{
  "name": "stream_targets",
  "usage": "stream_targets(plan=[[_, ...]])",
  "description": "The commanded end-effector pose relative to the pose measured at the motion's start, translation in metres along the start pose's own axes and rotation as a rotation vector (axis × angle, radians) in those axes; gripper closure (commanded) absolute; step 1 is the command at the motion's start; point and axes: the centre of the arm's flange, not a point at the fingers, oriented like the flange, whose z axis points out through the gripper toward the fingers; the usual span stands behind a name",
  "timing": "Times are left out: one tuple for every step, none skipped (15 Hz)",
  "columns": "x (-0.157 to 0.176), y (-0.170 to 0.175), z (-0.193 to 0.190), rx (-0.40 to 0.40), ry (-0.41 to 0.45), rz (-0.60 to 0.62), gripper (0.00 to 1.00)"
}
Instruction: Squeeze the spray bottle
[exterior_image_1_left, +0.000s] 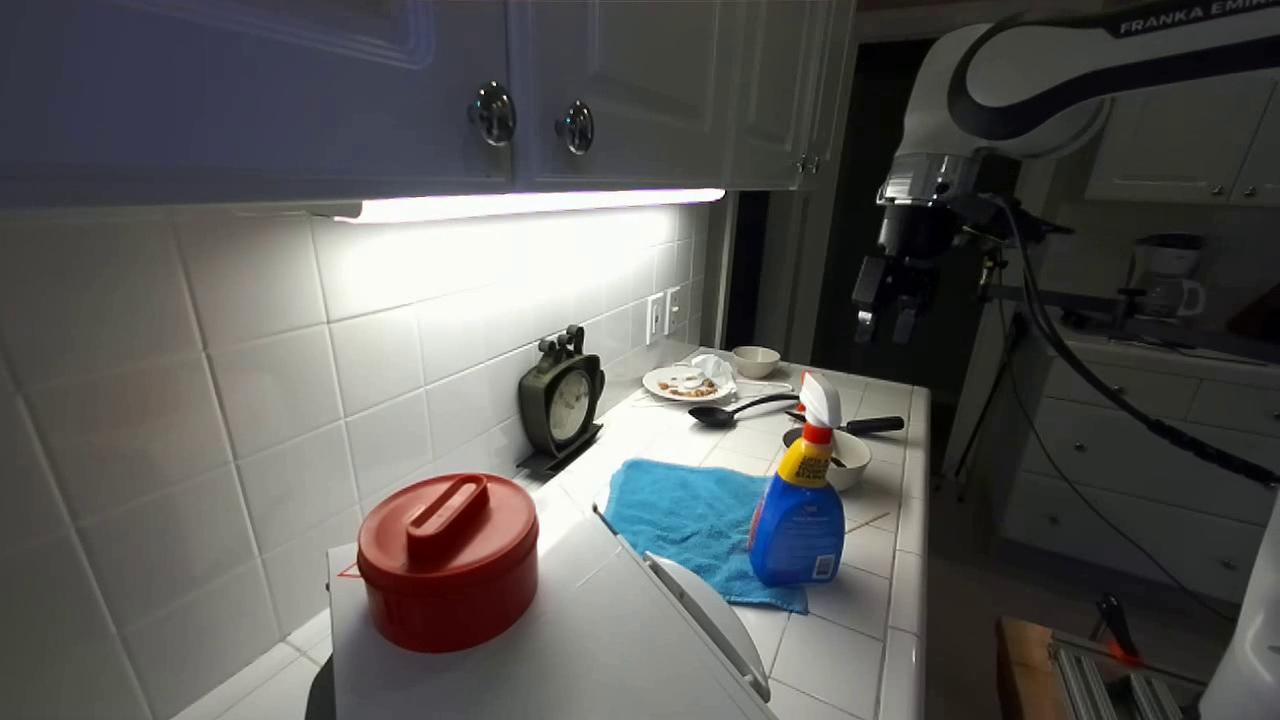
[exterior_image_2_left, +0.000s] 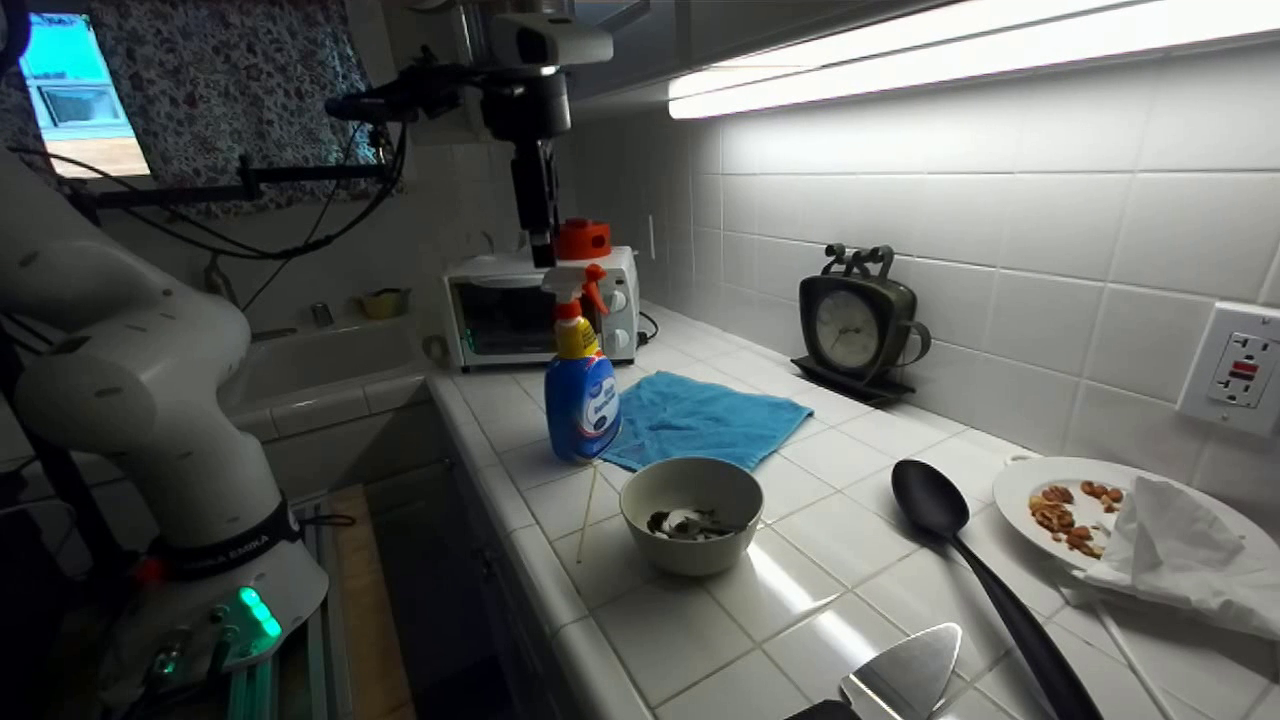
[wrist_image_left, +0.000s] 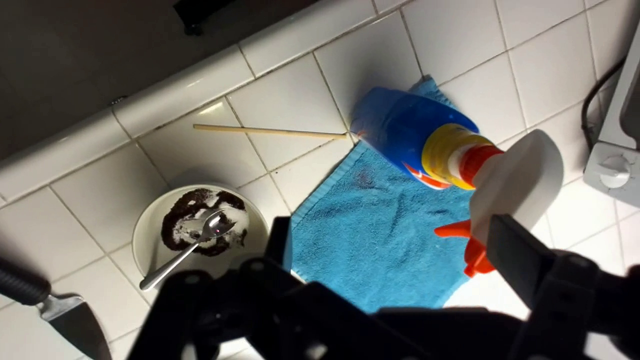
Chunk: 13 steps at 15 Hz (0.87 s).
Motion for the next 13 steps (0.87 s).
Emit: stream_targets(plan=[[0.018,-0.004,-0.01,-0.035,-0.049,-0.114,0.0],[0.02,-0.005,-0.011,-0.039,-0.059,-0.133,0.0],[0.023,-0.007,-0.012,-0.044,-0.067,-0.148,0.0],[0.025,-0.008,-0.013,-0.052,-0.07,-0.162,0.0],[0.027,-0.01,-0.013,-0.064,-0.074,-0.169,0.0],[0.028,-0.011,-0.014,-0.073,-0.076,-0.179,0.0],[0.03,-0.012,-0.014,-0.084,-0.077,-0.183,0.0],[0.032,-0.013,-0.016,-0.091,-0.074,-0.188,0.0],[0.024,-0.012,-0.007,-0.056,-0.055,-0.159,0.0],[0.026,-0.013,-0.008,-0.061,-0.056,-0.163,0.0],[0.027,-0.014,-0.008,-0.064,-0.056,-0.165,0.0],[0.027,-0.014,-0.008,-0.065,-0.057,-0.166,0.0],[0.028,-0.014,-0.008,-0.065,-0.058,-0.167,0.0]])
